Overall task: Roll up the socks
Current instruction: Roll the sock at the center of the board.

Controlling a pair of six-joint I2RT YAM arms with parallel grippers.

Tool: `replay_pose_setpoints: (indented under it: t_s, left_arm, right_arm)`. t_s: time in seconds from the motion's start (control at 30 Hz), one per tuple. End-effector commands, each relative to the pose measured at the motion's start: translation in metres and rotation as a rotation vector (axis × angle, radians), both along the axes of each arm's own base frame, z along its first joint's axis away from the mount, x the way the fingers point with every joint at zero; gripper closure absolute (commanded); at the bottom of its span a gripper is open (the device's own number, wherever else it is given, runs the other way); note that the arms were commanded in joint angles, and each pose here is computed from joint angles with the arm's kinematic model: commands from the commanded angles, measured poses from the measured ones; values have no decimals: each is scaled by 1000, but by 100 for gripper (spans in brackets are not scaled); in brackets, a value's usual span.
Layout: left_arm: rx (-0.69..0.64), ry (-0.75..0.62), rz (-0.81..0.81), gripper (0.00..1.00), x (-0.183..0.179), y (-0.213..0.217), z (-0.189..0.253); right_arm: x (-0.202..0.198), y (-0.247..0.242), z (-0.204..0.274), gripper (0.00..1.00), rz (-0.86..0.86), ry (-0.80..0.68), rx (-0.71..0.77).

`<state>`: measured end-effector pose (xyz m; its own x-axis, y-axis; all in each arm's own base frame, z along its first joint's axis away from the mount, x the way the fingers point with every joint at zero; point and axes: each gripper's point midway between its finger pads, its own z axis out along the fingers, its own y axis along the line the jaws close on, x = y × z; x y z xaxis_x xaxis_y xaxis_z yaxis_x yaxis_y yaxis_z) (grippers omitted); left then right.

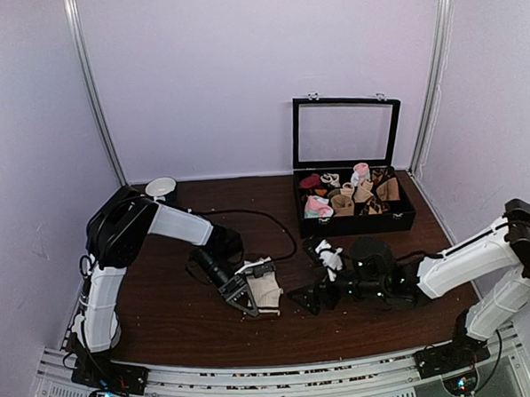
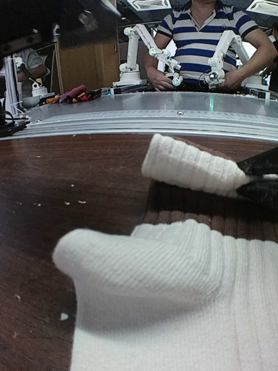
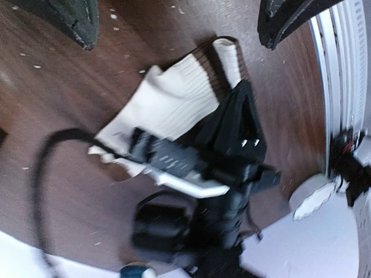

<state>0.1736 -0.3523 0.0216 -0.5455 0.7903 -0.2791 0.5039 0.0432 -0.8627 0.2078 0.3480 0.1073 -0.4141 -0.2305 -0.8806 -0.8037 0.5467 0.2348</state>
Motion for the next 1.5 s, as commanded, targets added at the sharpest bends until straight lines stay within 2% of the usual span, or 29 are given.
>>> replay_pose_setpoints:
  t_s: [0.0, 0.23, 0.37, 0.43, 0.7, 0.87, 1.0, 1.1, 1.23, 1.33, 1.47]
  left_arm:
    - [77, 11, -22, 100, -6, 10, -27]
    - [156, -100, -20, 100, 6, 16, -45]
    - [185, -161, -26, 100, 12, 18, -49]
    - [200, -192, -29, 100, 15, 21, -52]
    - [219, -224, -40, 100, 16, 25, -54]
    - [203, -239, -47, 99, 16, 24, -51]
    - [136, -277, -55, 71, 17, 19, -30]
    - [50, -337, -44, 59, 21, 15, -5]
    - [-43, -485, -5, 51, 31, 14, 25]
    - [-83, -603, 20, 51, 35, 19, 36]
    - [-136, -731, 31, 52, 39, 20, 50]
  right_arm:
    - [-48, 46, -33, 13, 319, -41, -162]
    - [-52, 70, -45, 30, 407, -137, -288]
    - [-51, 76, -59, 53, 461, -121, -348]
    - [-53, 79, -70, 61, 498, -82, -373]
    - [-46, 79, -86, 64, 482, -61, -392]
    - [-43, 72, -92, 75, 474, -36, -401]
    - [-44, 67, -102, 85, 488, 16, -407]
    - [-43, 63, -110, 88, 494, 64, -412]
    - [-45, 58, -118, 93, 503, 152, -409]
    - [-50, 59, -110, 99, 516, 245, -360]
    - [-48, 58, -104, 99, 482, 393, -317]
